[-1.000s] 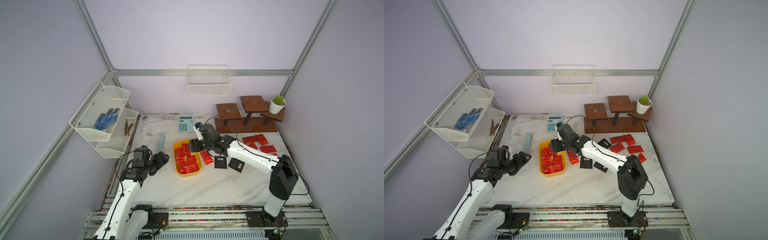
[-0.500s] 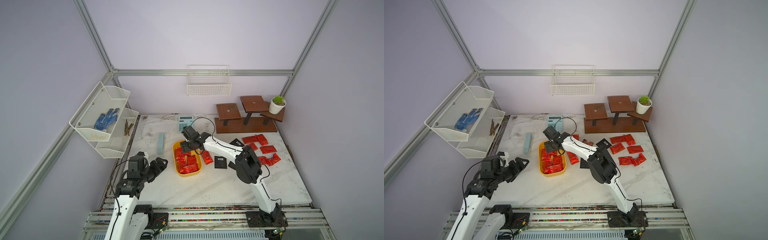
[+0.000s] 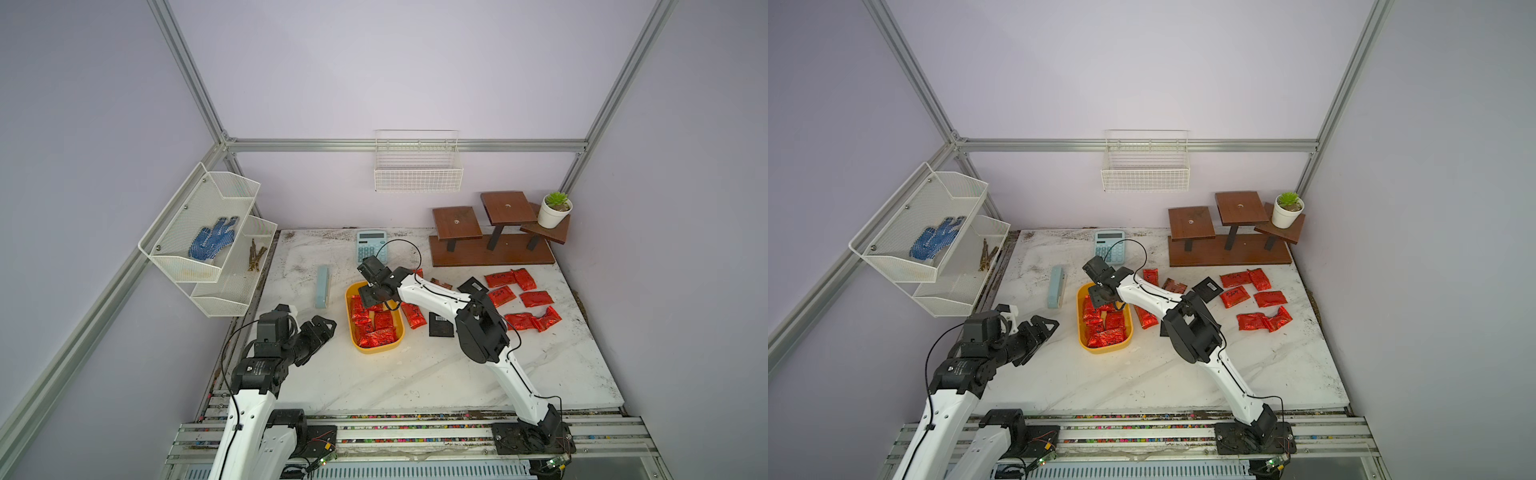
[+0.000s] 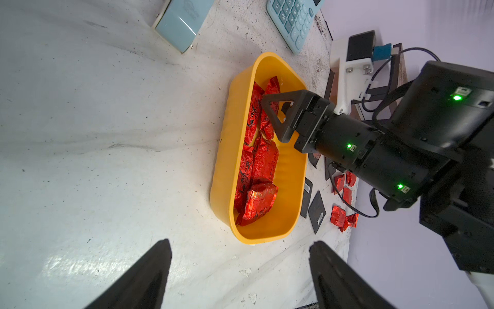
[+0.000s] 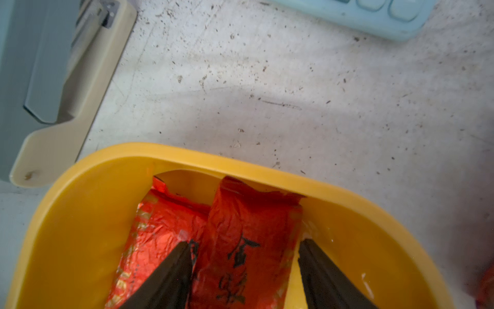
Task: Take the tea bags out of the storage box
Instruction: Pick up the tea bag from the storage box.
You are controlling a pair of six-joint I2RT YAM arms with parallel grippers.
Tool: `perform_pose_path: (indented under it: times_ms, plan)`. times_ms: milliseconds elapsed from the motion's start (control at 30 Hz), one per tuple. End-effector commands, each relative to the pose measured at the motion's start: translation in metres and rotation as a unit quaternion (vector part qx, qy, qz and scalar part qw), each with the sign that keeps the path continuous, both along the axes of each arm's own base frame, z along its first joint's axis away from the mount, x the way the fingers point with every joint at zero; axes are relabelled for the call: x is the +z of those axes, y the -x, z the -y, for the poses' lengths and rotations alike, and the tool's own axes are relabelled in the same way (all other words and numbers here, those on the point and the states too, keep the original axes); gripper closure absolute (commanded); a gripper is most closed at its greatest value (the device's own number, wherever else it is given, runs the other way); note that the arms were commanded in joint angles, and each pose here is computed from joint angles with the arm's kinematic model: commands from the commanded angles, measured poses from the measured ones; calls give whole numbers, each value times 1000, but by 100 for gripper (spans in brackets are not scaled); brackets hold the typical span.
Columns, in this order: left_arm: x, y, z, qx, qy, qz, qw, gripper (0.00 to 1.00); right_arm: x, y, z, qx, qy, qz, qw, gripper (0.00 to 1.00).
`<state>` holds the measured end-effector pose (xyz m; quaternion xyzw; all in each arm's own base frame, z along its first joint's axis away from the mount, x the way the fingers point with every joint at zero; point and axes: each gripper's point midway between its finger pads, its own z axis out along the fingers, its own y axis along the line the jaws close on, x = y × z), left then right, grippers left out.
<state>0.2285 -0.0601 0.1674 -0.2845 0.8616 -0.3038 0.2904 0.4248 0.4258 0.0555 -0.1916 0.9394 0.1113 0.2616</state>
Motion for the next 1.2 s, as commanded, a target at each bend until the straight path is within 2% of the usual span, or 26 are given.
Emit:
perform_pose_path:
  times_ms: [0,33,67,200,333,800,1000,1167]
  plan:
    - [3,0,2,-7,5,9,1000,16,-7,0,-2,-7,-2,-10,1000,32]
    - [3,1,2,-7,5,9,1000,16,-9,1,-2,-7,-2,-12,1000,32]
    - [3,1,2,-7,6,9,1000,16,-11,1,-3,-8,-3,-15,1000,38]
    - [4,2,3,-8,6,11,1000,16,-15,2,-3,-13,-5,-21,1000,51]
    - [5,2,3,-10,8,12,1000,16,-2,3,-3,-17,-13,-17,1000,57]
    - [21,-2,9,-24,18,34,999,16,97,12,7,-16,-74,40,996,68]
    - [27,-3,11,-29,23,37,999,17,136,21,35,-38,-74,77,994,74]
    - [32,-6,11,-28,23,43,998,16,155,36,78,-70,-49,106,991,75]
